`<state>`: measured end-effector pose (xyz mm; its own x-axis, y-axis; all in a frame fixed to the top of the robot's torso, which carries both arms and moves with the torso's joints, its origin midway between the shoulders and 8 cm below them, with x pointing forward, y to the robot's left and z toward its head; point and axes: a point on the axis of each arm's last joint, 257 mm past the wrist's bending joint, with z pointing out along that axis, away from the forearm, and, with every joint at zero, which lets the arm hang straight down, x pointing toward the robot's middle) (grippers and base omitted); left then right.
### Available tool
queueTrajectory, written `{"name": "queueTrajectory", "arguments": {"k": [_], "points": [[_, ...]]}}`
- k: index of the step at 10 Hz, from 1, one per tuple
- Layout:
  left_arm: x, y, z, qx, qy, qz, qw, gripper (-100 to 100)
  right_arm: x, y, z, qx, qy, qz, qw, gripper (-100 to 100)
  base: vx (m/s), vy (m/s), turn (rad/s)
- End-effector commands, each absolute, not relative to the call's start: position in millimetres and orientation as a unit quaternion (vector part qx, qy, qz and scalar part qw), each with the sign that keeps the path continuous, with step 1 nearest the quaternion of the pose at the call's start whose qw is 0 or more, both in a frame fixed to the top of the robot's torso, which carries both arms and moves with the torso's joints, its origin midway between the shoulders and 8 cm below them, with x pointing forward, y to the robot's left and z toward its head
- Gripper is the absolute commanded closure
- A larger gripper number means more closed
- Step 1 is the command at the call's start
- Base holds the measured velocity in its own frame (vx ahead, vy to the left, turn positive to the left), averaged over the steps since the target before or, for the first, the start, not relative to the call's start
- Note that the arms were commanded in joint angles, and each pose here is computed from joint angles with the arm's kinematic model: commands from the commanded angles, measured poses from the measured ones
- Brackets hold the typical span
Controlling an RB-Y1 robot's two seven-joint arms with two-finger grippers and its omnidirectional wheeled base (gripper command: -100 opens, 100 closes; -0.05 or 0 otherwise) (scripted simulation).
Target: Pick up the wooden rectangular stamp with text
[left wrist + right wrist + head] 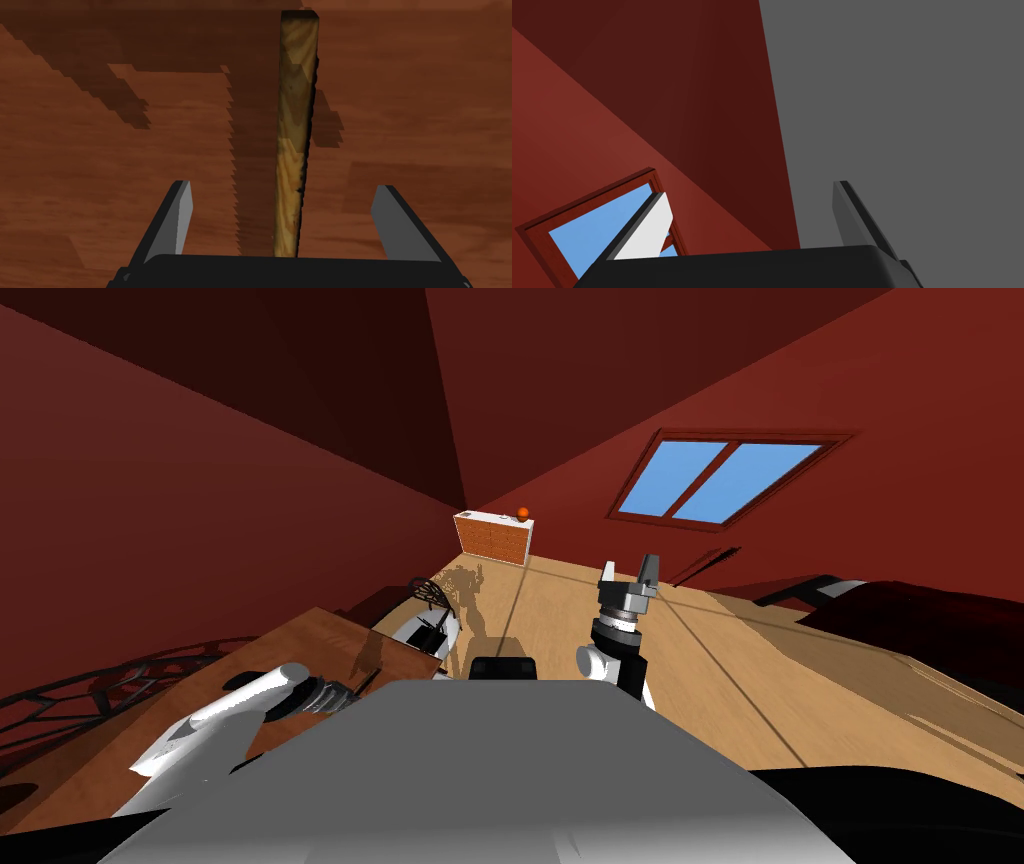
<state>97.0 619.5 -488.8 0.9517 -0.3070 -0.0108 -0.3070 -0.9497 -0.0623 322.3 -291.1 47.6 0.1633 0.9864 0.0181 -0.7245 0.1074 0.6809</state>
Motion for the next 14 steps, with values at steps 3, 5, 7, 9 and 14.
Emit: {"name": "queueTrajectory", "arguments": {"k": [3, 5, 7, 9, 14], "points": [[80, 613, -490, -0.989, 0.145, 0.016, 0.008, -100, 322, -291, 48, 0.284, 0.230, 0.604, 0.708, 0, 0.010, 0.035, -0.045], [63, 614, -495, -0.989, 0.146, 0.021, 0.008, -100, 322, -291, 48, 0.285, 0.230, 0.604, 0.708, 0, 0.012, 0.002, -0.059], [47, 614, -499, -0.989, 0.147, 0.026, 0.008, -100, 322, -291, 48, 0.285, 0.230, 0.604, 0.708, 0, 0.028, 0.001, -0.097], [54, 609, -500, -0.990, 0.140, 0.010, 0.002, -100, 322, -291, 48, 0.285, 0.230, 0.604, 0.708, 0, 0.024, 0.002, -0.027], [25, 606, -508, -0.992, 0.128, 0.006, -0.001, -100, 322, -291, 48, 0.285, 0.230, 0.604, 0.708, 0, 0.026, 0.002, -0.069]]}}
